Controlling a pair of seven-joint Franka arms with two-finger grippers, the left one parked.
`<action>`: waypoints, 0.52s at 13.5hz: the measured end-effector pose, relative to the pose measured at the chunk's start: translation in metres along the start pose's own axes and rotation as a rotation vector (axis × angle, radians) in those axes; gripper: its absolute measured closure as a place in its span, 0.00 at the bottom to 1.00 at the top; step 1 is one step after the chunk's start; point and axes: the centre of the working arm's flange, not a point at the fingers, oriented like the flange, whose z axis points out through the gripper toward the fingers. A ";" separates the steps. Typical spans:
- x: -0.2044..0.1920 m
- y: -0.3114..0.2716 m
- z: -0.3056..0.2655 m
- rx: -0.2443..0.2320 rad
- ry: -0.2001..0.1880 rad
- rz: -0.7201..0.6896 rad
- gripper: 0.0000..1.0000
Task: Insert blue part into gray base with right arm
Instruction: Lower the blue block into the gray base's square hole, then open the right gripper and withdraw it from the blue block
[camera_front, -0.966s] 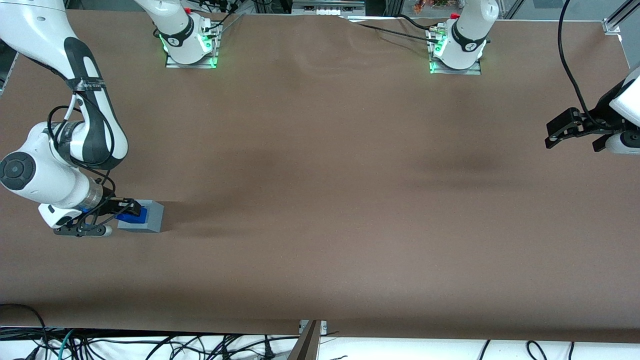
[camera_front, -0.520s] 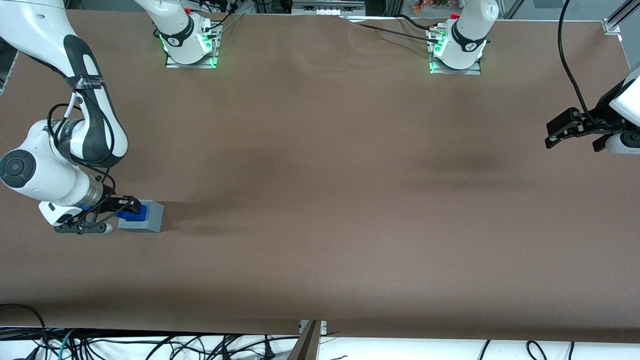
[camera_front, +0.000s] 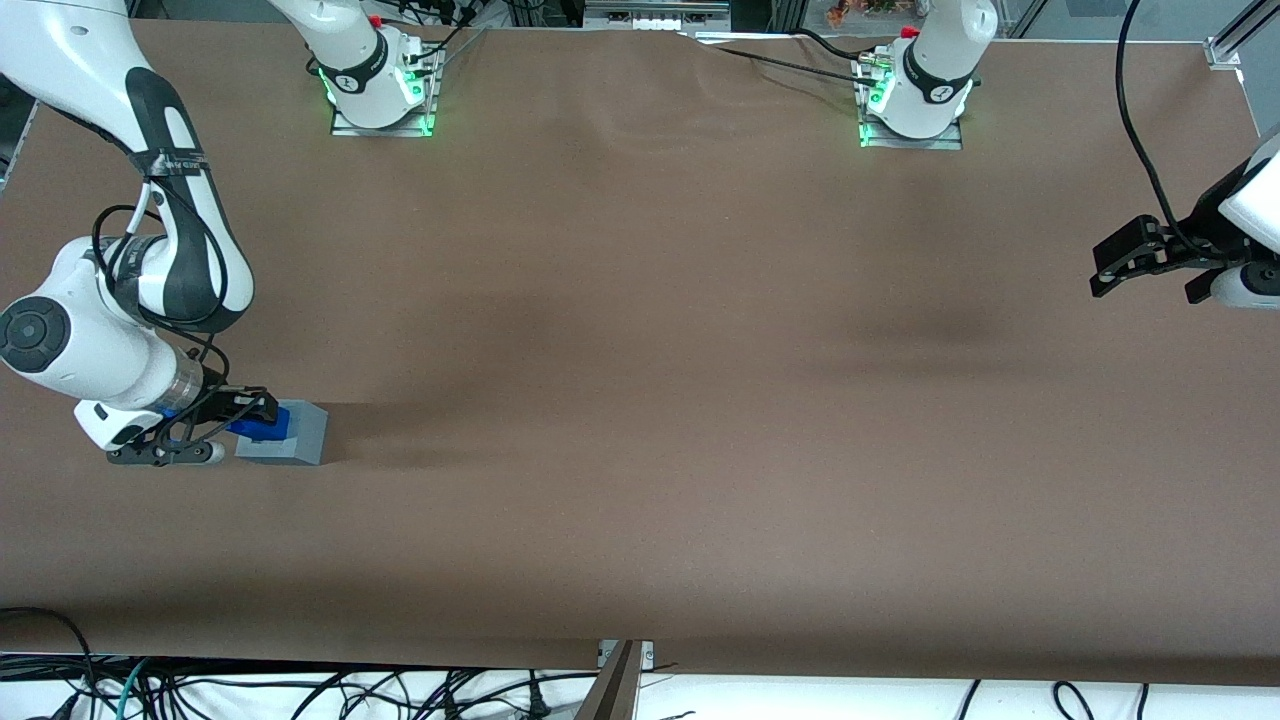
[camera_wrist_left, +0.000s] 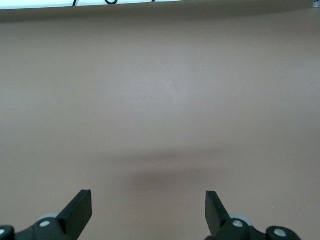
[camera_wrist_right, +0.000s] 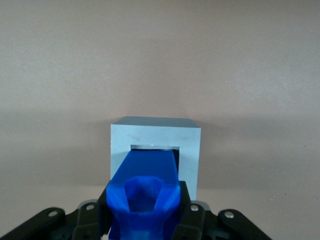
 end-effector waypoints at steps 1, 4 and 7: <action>0.000 0.000 0.000 -0.002 0.001 -0.001 0.50; -0.001 0.002 0.005 -0.007 0.007 -0.003 0.50; -0.002 0.002 0.015 -0.009 0.012 -0.004 0.50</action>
